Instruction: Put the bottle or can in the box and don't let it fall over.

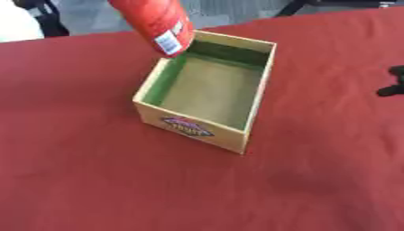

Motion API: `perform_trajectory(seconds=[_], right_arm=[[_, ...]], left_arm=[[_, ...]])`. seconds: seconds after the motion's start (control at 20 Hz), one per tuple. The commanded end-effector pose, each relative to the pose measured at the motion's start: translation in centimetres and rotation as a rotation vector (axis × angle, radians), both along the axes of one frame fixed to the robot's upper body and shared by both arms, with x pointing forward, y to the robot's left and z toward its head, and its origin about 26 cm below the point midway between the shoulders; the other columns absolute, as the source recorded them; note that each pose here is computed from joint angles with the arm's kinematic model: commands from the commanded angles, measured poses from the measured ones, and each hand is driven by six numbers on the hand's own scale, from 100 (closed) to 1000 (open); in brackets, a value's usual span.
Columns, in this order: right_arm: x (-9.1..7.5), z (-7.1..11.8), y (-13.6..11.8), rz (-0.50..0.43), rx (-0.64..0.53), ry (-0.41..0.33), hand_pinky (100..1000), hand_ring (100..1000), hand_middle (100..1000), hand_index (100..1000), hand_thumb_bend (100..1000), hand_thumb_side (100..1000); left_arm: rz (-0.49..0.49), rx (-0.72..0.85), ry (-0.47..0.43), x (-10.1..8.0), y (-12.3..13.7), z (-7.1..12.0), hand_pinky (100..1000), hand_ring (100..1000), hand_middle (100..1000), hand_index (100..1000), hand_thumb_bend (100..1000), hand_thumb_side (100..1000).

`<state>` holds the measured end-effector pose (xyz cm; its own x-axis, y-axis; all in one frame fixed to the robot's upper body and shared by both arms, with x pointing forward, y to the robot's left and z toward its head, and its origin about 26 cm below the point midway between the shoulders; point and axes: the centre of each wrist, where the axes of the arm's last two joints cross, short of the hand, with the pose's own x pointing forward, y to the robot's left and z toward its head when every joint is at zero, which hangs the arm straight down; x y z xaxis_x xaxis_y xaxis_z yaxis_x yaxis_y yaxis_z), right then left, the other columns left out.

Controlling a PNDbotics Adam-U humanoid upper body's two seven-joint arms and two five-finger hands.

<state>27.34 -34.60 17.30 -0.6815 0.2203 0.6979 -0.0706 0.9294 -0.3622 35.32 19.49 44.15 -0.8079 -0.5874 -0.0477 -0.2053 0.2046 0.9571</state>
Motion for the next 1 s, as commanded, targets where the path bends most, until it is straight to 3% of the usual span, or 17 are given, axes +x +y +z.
perform_trajectory(seconds=[0.05,0.15,0.45,0.65,0.75,0.8,0.85,0.95,1.0], right_arm=[[-0.1,1.1,0.2,0.019,-0.019,-0.033,1000,673,765,950,100,647],[0.0,1.1,0.4,0.025,-0.019,-0.035,1000,673,765,950,100,647],[0.1,1.3,0.6,0.039,-0.019,-0.043,1000,673,765,951,100,648],[0.2,1.4,0.7,0.043,-0.017,-0.044,1000,673,766,952,100,648],[0.2,1.4,0.8,0.044,-0.017,-0.045,1000,673,766,952,100,648],[0.2,1.4,0.8,0.045,-0.017,-0.044,1000,673,766,952,100,648],[0.2,1.3,0.8,0.045,-0.017,-0.043,1000,673,766,952,100,647],[0.2,1.2,0.8,0.043,-0.017,-0.039,1000,673,766,953,100,649],[0.2,1.2,0.8,0.042,-0.016,-0.038,1000,673,766,953,100,649]], left_arm=[[0.016,0.007,-0.033,0.0,-0.2,0.1,100,100,100,136,458,100],[0.023,0.014,-0.030,0.5,-0.5,-0.6,100,100,100,140,459,100],[0.037,0.022,-0.018,2.1,-1.2,-2.8,100,100,100,194,296,100],[0.020,0.035,-0.003,2.8,-1.8,-3.8,100,145,184,281,237,100],[0.013,0.041,0.016,3.1,-1.9,-4.2,100,202,259,344,228,100],[0.011,0.046,0.024,3.3,-2.0,-4.5,100,349,383,453,247,100],[0.011,0.056,0.030,3.5,-2.0,-4.7,100,422,431,506,260,100],[0.007,0.082,0.037,3.7,-2.1,-5.1,263,568,538,617,311,100],[0.003,0.098,0.037,3.8,-2.2,-5.2,537,728,665,726,369,188]])
